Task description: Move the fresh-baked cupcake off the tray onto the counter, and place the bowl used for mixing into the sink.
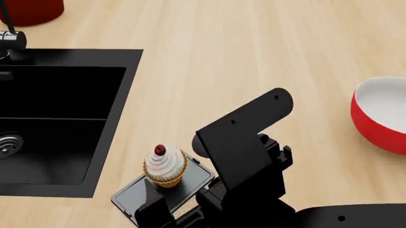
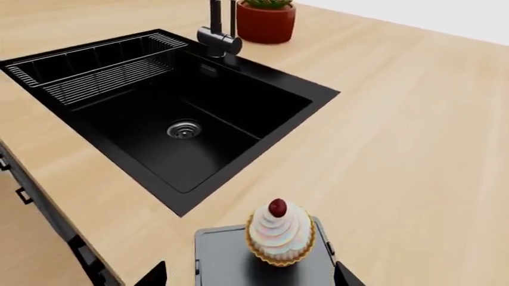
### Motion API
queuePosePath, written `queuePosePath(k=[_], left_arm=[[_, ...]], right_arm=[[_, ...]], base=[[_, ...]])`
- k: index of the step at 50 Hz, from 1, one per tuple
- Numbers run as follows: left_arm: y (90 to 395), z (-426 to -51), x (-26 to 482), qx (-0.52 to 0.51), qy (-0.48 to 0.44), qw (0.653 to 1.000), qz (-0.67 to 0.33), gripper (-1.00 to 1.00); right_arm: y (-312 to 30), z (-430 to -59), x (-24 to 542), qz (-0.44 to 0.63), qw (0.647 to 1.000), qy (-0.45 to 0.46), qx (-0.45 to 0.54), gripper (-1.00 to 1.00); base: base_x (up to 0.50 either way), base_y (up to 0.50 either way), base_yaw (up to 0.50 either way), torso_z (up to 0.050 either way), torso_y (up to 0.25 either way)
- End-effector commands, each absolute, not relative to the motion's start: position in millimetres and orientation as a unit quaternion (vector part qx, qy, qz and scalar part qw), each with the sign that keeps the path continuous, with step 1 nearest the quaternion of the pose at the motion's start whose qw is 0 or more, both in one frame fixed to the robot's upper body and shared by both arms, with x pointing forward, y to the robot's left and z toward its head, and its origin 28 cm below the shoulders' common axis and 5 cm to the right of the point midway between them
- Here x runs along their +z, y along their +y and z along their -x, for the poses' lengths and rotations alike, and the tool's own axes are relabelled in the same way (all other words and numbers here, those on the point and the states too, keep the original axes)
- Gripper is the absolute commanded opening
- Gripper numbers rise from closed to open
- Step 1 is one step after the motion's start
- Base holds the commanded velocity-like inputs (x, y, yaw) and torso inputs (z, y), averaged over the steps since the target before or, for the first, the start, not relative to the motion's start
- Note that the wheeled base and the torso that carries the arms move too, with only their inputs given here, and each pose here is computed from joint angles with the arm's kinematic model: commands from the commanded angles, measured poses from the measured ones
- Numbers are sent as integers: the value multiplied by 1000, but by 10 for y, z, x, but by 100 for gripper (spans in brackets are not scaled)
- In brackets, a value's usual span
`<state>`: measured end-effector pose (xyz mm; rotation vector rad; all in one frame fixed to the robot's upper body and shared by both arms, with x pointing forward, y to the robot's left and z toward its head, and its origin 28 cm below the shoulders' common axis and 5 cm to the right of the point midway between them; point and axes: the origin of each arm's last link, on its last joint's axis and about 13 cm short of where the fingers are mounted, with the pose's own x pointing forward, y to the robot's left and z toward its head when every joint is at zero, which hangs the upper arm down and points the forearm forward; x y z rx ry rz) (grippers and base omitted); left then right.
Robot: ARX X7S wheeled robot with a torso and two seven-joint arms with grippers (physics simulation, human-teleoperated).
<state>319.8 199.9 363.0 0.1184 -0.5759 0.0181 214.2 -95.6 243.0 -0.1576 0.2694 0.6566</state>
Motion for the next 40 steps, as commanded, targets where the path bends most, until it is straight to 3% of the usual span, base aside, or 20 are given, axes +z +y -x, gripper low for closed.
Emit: queuePosePath(k=[1,40], left_arm=[[1986,-3206,3615,6,-281,958,-60,100],[1983,-3192,3587,2,-277,959,-60,100]], right_arm=[[-936,-2125,2353,80,926,151,337,100],[-896,-2318,2104,124,928,177,304,100]], base=[[0,0,0,0,0],[0,0,0,0,0]])
